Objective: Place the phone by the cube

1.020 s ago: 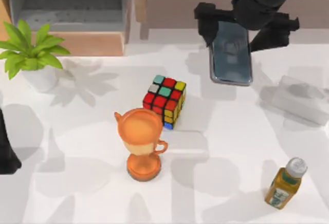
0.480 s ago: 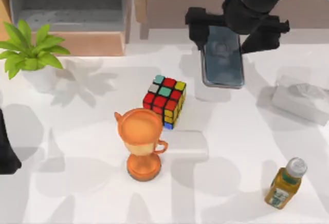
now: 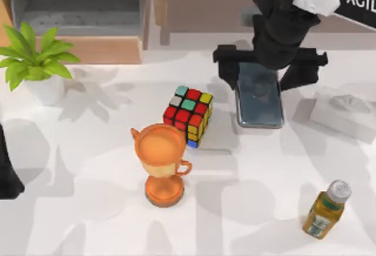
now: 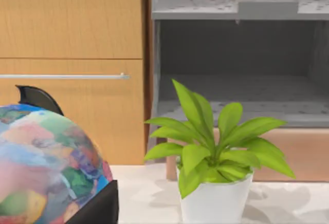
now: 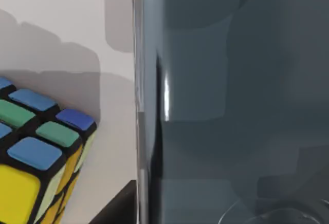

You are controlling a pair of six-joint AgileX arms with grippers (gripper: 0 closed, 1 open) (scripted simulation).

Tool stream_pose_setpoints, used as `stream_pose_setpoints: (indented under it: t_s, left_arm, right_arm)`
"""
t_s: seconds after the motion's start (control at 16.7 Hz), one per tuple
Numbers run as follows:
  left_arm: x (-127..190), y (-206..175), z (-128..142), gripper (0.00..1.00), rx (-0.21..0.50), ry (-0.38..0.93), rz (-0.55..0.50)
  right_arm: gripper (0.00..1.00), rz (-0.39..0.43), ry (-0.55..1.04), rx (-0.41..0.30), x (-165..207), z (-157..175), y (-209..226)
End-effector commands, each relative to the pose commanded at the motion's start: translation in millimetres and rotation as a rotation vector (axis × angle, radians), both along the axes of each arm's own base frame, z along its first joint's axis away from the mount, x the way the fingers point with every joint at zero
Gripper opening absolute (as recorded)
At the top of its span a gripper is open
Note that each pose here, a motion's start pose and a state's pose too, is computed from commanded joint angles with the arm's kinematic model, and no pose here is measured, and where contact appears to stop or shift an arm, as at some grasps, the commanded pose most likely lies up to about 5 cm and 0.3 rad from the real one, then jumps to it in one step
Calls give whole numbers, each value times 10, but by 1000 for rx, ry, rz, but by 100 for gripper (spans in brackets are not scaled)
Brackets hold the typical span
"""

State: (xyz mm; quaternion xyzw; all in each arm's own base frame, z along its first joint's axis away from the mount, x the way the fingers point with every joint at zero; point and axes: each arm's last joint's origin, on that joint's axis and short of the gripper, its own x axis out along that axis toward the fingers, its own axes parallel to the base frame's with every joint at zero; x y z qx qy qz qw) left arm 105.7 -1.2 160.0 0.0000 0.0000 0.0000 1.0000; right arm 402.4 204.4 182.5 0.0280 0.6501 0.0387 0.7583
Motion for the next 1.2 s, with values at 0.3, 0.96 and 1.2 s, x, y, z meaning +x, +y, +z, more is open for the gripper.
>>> stream_pose_setpoints:
  t_s: [0.3, 0.96, 1.2]
  left_arm:
    - [0, 0, 0, 100, 0, 0, 0]
    - [0, 0, 0, 100, 0, 0, 0]
    - [0, 0, 0, 100, 0, 0, 0]
  right_arm:
    - [0, -25, 131, -89, -20, -565, -109]
    - [38, -26, 137, -93, -22, -593, -117]
    - [68, -26, 137, -93, -22, -593, -117]
